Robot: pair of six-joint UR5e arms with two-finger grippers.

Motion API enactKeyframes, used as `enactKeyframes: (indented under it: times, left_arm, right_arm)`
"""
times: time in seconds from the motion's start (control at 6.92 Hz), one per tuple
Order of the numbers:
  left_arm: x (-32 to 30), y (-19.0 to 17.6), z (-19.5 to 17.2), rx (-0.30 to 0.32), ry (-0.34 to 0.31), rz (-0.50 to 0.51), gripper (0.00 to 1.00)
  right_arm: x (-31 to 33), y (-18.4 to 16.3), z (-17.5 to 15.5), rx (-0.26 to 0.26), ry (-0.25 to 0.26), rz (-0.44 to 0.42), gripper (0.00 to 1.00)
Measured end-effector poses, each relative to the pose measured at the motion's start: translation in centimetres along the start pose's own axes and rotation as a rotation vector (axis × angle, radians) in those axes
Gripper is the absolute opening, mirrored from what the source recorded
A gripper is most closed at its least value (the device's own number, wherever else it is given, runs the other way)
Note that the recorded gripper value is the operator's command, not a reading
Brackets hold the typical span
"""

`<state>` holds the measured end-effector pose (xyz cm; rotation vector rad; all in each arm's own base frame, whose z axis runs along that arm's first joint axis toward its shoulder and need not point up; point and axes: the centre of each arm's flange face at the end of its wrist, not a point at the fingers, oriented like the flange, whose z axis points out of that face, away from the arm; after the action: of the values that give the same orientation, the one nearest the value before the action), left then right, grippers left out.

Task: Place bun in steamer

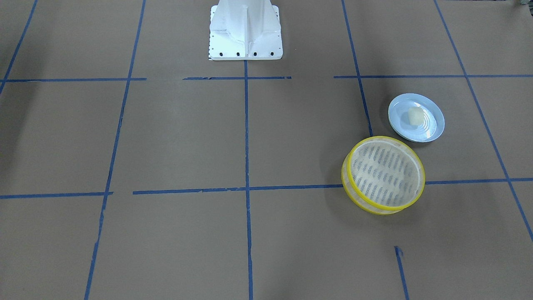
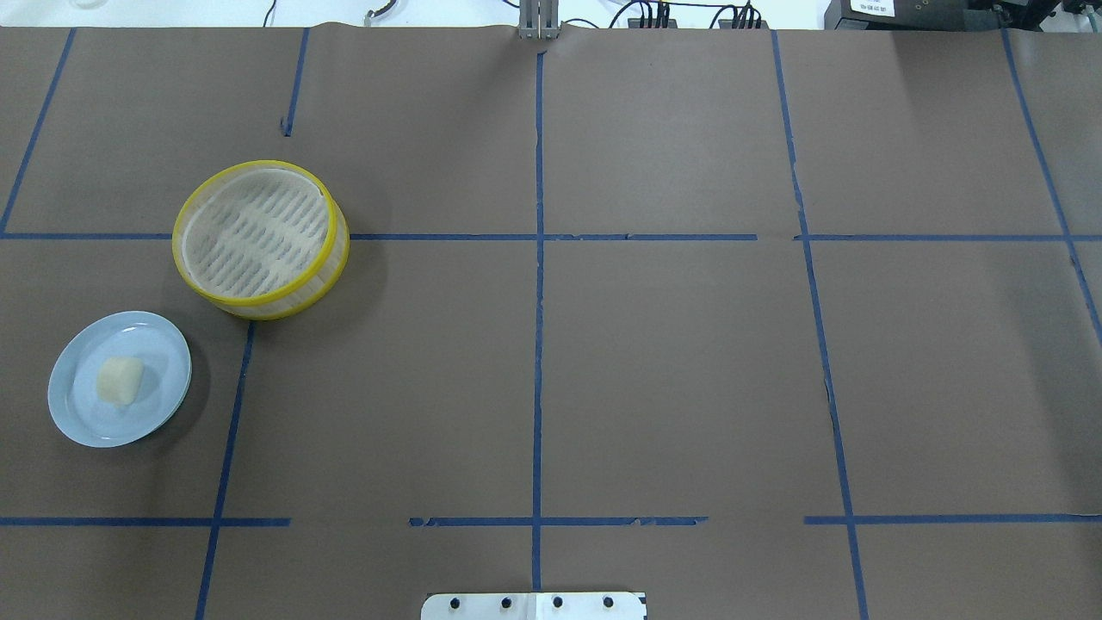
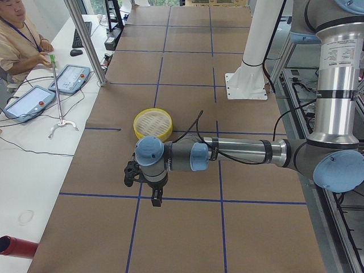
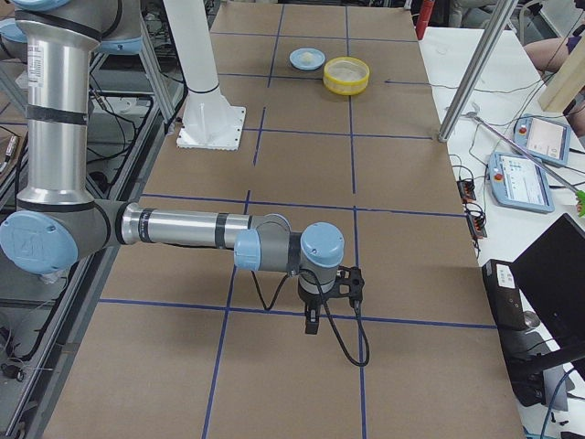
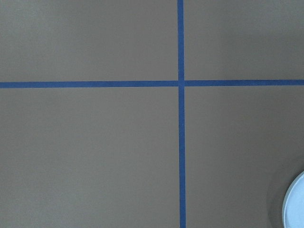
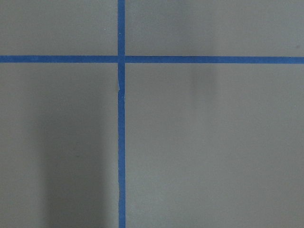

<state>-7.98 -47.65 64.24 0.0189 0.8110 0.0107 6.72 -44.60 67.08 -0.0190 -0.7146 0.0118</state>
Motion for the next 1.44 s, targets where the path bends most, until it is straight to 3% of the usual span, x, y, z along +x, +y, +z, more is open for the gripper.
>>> enactKeyframes:
  times: [1.01, 1.44]
  left_arm:
    - [1.1, 0.1, 0.8, -0.002, 0.009, 0.056, 1.00]
    - [10.1, -1.9, 4.7, 0.033, 0.033, 0.111, 1.00]
  right_arm:
    - [0.0, 0.0, 0.0, 0.000, 0.000, 0.000, 1.00]
    - [0.0, 0.0, 0.0, 0.000, 0.000, 0.000, 1.00]
